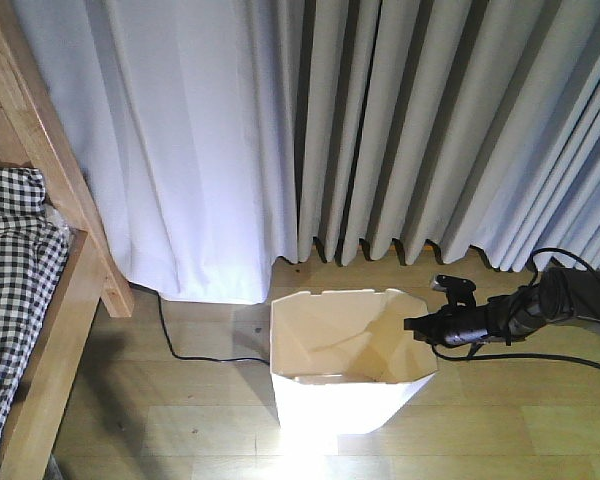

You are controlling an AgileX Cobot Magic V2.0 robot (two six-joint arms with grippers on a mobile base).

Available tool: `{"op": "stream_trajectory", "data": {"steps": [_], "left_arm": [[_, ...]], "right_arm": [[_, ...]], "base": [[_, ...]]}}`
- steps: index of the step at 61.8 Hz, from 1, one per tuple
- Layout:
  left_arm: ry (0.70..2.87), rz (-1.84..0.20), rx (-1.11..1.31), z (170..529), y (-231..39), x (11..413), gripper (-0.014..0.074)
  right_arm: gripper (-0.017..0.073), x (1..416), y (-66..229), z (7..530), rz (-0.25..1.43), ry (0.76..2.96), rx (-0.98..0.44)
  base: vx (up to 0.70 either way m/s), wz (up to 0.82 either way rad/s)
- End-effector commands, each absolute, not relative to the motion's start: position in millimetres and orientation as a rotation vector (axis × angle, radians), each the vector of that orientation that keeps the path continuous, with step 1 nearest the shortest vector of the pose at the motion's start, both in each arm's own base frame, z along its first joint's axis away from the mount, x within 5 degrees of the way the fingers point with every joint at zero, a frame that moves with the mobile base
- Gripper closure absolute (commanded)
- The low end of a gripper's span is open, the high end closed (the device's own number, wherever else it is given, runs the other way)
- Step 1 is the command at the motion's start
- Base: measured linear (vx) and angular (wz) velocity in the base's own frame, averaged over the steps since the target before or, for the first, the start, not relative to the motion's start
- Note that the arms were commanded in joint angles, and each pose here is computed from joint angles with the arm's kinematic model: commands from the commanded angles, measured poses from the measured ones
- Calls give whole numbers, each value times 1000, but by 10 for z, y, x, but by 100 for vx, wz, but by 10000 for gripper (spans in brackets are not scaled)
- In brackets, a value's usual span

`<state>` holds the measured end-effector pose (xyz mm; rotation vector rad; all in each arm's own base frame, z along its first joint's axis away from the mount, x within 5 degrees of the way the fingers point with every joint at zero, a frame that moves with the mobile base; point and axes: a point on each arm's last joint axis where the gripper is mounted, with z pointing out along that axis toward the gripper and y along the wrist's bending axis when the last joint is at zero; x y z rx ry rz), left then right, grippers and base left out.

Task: Move trash bin to bedside with robot
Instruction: 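Lower the bin to the floor beside the bed with the right gripper, then open the right gripper and withdraw it from the bin rim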

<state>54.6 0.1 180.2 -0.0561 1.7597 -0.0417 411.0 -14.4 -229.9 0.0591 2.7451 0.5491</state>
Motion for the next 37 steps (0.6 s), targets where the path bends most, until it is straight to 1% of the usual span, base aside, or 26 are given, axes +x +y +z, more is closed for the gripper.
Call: {"op": "stream_trajectory", "data": {"steps": [1,5,6,16,21,28,37], "left_arm": [[1705,-54,-63,1775,-1,558,599],[1705,-54,-63,1775,-1,558,599],[1705,-54,-63,1775,-1,558,599],[1705,-54,-63,1775,-1,558,599],[1705,-54,-63,1775,-1,558,599],[1705,-54,-63,1775,-1,558,599],[1705,-54,-63,1775,-1,558,599]], "right_arm": [[421,4355,-54,-1970,750,2631,99],[365,4348,-52,-1972,754,2640,101],[337,4344,-57,-1974,753,2644,99],[176,4342,-62,-1965,743,2659,76],[121,4354,-64,-1940,737,2660,49],[95,4387,-78,-1874,705,2667,-32],[95,4463,-101,-1776,678,2647,-33]], "base": [[0,0],[0,0],[0,0],[0,0],[0,0],[0,0],[0,0]]}}
